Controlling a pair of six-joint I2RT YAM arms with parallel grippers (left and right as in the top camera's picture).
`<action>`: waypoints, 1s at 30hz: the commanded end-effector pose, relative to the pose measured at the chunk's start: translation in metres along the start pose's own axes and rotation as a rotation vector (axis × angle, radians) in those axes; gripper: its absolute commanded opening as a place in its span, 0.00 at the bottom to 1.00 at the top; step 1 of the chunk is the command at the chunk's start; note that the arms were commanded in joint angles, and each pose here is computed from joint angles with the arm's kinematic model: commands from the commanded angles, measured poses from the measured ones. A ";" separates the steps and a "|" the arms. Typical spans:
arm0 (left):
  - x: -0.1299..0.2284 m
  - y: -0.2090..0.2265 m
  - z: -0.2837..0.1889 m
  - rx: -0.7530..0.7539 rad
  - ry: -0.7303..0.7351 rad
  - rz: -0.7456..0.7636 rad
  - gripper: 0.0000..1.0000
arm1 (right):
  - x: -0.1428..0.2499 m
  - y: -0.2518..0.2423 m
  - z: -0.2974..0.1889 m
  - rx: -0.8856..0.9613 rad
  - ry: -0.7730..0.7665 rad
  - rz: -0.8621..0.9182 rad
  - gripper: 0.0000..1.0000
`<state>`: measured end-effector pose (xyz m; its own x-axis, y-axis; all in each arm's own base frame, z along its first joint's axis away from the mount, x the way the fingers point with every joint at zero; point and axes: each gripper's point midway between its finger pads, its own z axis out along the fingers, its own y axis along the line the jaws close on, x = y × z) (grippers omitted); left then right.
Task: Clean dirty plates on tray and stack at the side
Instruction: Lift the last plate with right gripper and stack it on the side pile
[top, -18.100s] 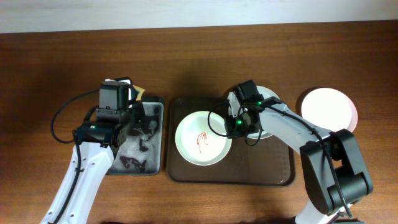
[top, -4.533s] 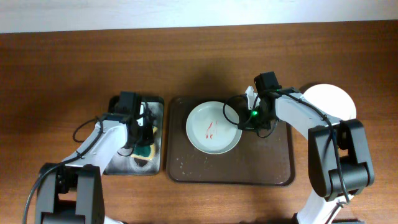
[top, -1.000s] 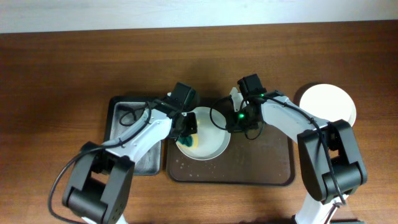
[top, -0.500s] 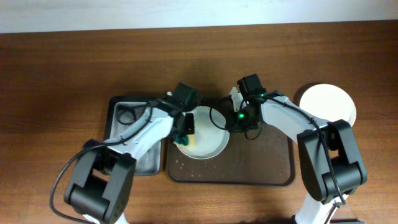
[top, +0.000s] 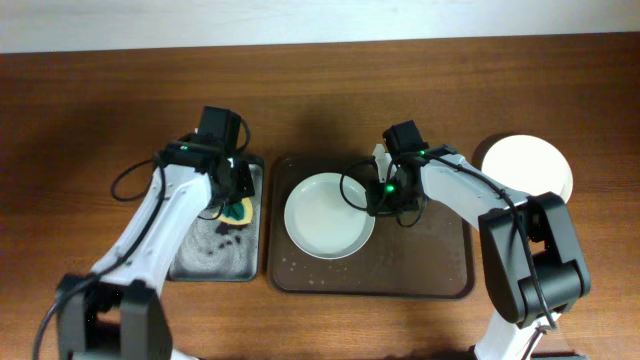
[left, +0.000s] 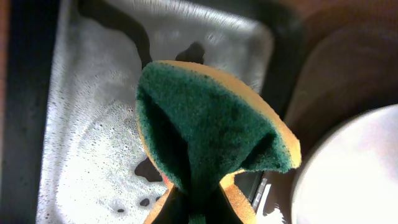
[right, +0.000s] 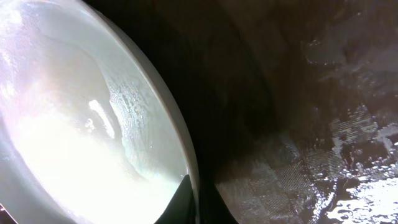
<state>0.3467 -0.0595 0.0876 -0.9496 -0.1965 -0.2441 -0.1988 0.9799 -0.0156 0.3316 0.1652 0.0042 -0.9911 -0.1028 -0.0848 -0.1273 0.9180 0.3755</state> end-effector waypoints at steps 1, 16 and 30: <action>0.013 0.013 0.039 -0.098 0.092 0.027 0.00 | 0.004 -0.011 -0.004 0.064 0.003 0.001 0.04; 0.040 0.020 0.081 -0.151 0.231 0.055 0.84 | -0.030 -0.013 -0.186 0.890 -0.510 -0.221 0.04; 0.045 0.019 0.094 -0.130 0.210 0.051 0.00 | -0.017 0.030 -0.254 1.039 -0.834 -0.175 0.04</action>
<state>0.3372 -0.0520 -0.0003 -0.9824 -0.1663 -0.0852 -0.1739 0.9805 0.0914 0.3368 0.1043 0.2220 -0.6597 -0.4181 -0.6245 0.0850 0.7842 -0.6147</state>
